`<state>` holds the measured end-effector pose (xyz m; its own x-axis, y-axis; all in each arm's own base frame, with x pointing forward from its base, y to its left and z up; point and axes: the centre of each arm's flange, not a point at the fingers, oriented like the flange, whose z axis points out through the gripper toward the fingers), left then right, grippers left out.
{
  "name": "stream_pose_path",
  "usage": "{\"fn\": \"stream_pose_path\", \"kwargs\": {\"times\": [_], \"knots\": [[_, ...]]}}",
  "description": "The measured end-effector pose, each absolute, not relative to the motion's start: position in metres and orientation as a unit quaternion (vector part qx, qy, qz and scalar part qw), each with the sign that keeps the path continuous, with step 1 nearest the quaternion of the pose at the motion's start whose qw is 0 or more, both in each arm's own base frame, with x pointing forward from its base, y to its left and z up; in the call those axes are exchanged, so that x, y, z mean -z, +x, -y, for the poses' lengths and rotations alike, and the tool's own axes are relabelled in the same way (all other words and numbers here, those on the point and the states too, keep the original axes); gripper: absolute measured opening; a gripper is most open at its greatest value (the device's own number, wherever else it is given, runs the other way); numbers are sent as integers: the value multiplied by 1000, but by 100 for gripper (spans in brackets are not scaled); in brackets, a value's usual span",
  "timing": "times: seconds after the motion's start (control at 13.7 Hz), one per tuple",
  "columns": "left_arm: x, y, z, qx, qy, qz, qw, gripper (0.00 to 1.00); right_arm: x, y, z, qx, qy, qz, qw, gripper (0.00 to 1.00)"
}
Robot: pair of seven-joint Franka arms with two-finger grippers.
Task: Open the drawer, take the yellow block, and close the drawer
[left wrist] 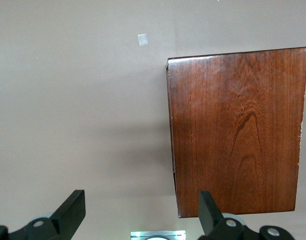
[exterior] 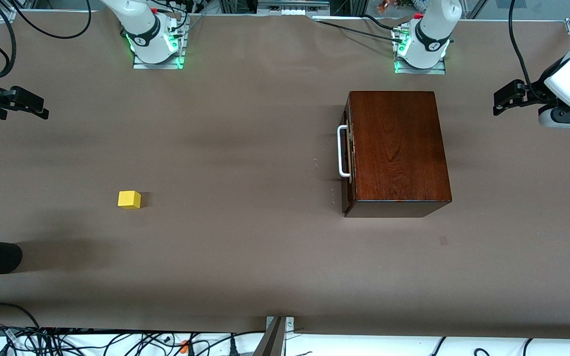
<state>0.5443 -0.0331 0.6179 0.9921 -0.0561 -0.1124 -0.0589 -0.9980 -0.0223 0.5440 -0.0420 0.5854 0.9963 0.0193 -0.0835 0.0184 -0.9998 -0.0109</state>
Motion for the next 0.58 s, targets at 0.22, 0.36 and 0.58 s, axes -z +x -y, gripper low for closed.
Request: {"fn": "stream_pose_path", "kwargs": {"times": [0.22,0.36,0.58], "knots": [[-612,553,34,-36,-999,-29,12,100,-585,544,42,-42,-999,9,5,100],[-600,559,35,-31,-999,-30,12,100,-585,544,42,-42,-999,9,5,100],[-593,561,35,-34,-999,-30,13,100,-585,544,42,-42,-999,9,5,100]]}}
